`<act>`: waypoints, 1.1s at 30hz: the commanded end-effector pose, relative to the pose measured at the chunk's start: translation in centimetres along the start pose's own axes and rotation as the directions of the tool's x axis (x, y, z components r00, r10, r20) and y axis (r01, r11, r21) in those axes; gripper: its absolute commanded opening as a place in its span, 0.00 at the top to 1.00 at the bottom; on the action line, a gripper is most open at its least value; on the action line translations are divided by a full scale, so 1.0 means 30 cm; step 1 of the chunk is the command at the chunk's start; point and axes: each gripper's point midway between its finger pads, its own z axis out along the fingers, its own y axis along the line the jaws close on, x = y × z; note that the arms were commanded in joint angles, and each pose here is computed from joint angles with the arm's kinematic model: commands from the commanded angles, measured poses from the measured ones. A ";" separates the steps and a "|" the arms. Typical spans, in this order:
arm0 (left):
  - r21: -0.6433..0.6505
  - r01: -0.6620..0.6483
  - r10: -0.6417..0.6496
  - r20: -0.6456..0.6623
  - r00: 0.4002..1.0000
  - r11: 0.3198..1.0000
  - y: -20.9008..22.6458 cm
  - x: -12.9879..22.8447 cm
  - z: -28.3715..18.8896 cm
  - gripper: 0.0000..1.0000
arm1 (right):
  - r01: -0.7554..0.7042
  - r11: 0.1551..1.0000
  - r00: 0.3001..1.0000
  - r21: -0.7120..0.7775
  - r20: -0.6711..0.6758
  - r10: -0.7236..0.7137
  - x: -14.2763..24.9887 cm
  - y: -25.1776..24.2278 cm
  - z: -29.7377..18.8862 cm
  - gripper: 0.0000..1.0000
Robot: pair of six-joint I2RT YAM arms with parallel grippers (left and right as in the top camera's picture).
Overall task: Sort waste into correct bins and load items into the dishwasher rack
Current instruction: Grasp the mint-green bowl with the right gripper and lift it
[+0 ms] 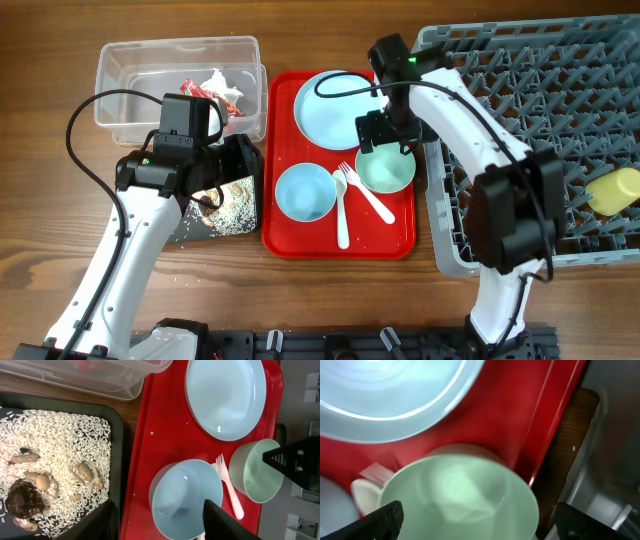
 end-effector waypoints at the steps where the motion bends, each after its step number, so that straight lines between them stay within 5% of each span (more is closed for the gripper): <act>1: 0.005 0.008 -0.008 0.027 1.000 1.000 -0.007 -0.022 -0.023 0.43 | -0.032 0.997 0.999 0.065 -0.033 0.034 0.006 -0.035 0.062 0.02; 9: 0.005 0.008 -0.008 0.027 1.000 1.000 -0.007 -0.022 -0.023 0.43 | -0.014 0.999 0.988 -0.038 -0.152 0.008 0.093 0.023 0.145 0.07; 13: 0.005 0.008 -0.008 0.028 1.000 1.000 -0.007 -0.023 -0.023 0.42 | -0.018 0.999 0.986 -0.034 -0.168 0.012 0.107 0.020 0.148 0.34; 17: 0.005 0.008 -0.008 0.027 1.000 1.000 -0.007 -0.022 -0.023 0.42 | -0.029 0.999 0.985 -0.031 -0.171 0.024 0.109 0.014 0.146 0.75; 20: 0.005 0.008 -0.008 0.027 1.000 1.000 -0.007 -0.022 -0.023 0.42 | -0.050 0.998 0.985 -0.027 -0.165 0.044 0.104 -0.002 0.136 0.92; 27: 0.005 0.008 -0.008 0.027 1.000 1.000 -0.007 -0.022 -0.023 0.42 | -0.096 0.995 0.994 -0.031 -0.052 0.094 0.057 -0.065 0.009 0.96; 33: 0.005 0.008 -0.008 0.027 1.000 1.000 -0.007 -0.022 -0.023 0.42 | -0.147 0.989 0.938 0.008 0.319 0.137 -0.033 -0.210 -0.364 0.96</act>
